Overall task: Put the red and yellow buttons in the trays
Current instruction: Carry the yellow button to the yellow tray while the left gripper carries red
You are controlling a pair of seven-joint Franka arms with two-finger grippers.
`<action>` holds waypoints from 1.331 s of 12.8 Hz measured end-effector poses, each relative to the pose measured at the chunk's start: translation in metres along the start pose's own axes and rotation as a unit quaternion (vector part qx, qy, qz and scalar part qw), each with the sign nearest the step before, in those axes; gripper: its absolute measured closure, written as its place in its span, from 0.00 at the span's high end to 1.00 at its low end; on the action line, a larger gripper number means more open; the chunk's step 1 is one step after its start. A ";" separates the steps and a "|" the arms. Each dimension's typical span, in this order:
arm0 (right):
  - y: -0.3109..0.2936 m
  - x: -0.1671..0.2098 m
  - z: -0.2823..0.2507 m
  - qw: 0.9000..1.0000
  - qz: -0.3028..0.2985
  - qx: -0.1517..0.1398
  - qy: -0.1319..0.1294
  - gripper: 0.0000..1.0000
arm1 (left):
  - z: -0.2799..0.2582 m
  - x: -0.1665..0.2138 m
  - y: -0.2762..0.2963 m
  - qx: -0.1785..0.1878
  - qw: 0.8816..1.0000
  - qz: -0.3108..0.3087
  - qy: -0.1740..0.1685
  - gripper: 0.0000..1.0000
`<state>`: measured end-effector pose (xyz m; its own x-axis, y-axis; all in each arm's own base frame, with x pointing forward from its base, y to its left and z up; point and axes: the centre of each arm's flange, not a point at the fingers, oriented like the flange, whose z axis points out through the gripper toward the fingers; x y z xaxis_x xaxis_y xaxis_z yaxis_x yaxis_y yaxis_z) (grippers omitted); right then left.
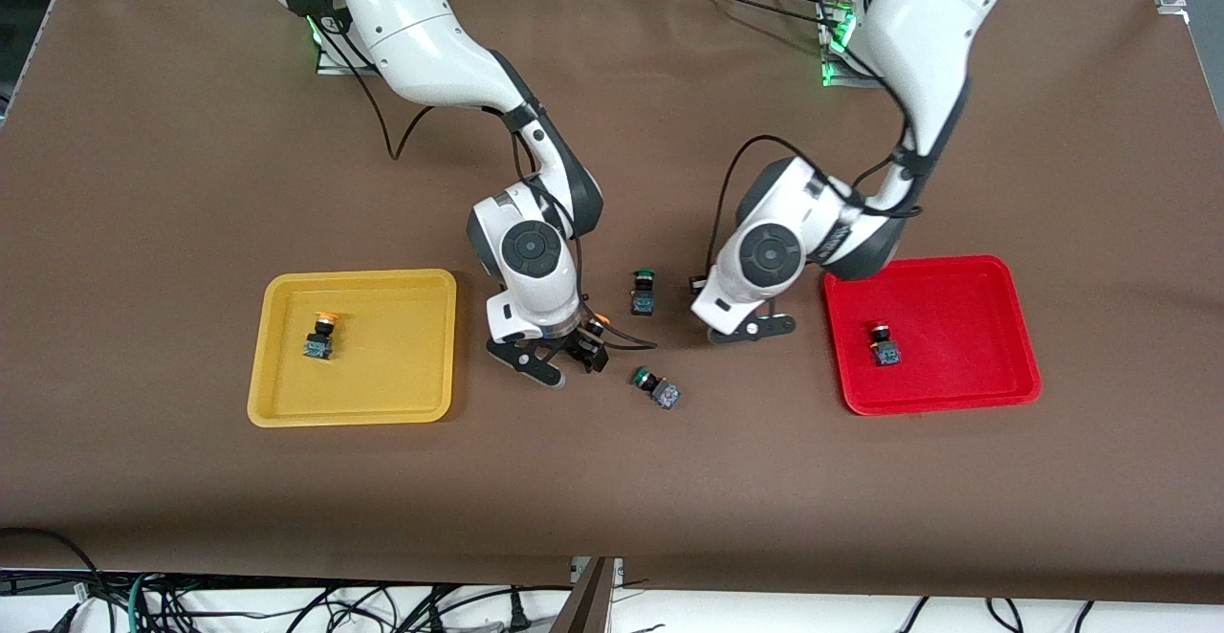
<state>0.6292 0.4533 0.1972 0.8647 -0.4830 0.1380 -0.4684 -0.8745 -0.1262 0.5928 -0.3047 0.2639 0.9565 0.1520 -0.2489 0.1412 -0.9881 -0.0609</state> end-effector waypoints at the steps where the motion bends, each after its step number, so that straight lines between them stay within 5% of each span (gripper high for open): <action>1: -0.003 -0.005 0.001 1.000 -0.002 0.003 0.001 1.00 | -0.022 0.006 -0.025 0.003 1.000 0.011 -0.005 0.43; 5: -0.012 -0.026 0.007 1.000 -0.020 0.008 0.005 0.96 | -0.085 0.035 -0.142 0.003 0.997 0.061 -0.037 0.43; 10: -0.011 -0.026 0.008 0.999 -0.052 0.005 0.007 0.41 | -0.082 0.089 -0.306 -0.013 0.996 0.086 -0.020 0.43; 13: -0.001 0.004 -0.012 0.996 -0.088 -0.028 -0.006 0.41 | -0.042 0.116 -0.327 0.005 0.995 0.097 0.008 0.43; 17: 0.065 0.117 -0.086 0.982 -0.165 -0.055 -0.070 0.41 | 0.029 0.143 -0.350 0.008 0.995 0.095 0.036 0.43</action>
<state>0.6848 0.3363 0.2900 0.9854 -0.1694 0.0168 -0.1696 -0.9855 0.0105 0.6726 0.0640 0.2217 0.9813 -0.0401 -0.1881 -0.0475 -0.9983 -0.0351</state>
